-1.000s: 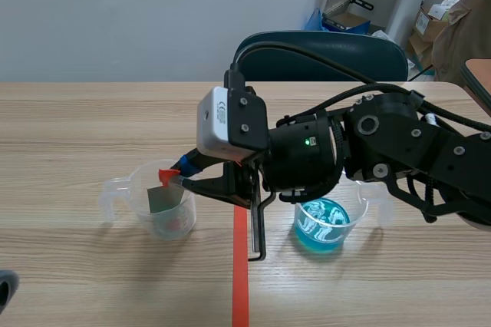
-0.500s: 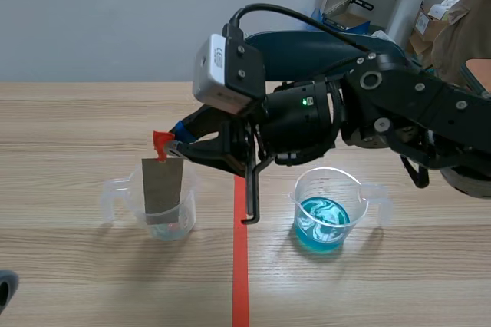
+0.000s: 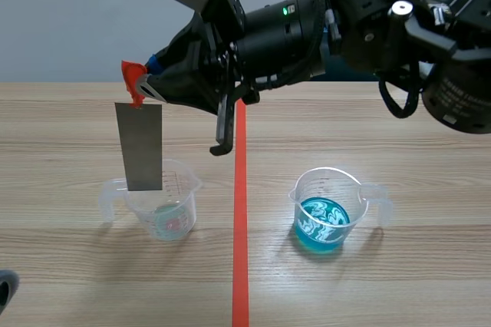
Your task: Do the redox reaction experiment
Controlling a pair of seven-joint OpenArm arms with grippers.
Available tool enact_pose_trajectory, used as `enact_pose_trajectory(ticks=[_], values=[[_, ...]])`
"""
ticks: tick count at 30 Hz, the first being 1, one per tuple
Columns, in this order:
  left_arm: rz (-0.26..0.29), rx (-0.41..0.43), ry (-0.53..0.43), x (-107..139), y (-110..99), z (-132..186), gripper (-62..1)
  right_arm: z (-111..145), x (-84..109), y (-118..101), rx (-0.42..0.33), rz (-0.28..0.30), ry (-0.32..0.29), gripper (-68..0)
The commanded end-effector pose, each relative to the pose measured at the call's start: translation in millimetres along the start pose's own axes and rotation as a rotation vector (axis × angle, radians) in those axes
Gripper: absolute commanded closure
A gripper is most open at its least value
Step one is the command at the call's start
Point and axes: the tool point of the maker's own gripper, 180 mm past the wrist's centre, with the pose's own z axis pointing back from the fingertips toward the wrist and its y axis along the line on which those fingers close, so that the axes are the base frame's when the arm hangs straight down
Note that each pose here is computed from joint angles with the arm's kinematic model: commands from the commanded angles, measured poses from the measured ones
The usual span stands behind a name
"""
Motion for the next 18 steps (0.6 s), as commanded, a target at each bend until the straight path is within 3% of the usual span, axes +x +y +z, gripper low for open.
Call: enact_pose_trajectory(ticks=[1,5,11,18], values=[[0.004,-0.007,-0.027,8,-3,-1,-62.3,2,19.6,-5,0.008,0.022,-0.028,-0.8],[0.004,-0.007,-0.027,8,-3,-1,-62.3,5,32.0,-6,0.012,0.006,0.006,-0.8],[0.004,-0.007,-0.027,8,-3,-1,-62.3,17,53.7,-21,-0.068,-0.023,0.037,-0.8],[0.004,-0.007,-0.027,8,-3,-1,-62.3,23,78.9,-23,-0.100,0.007,0.044,-0.8]])
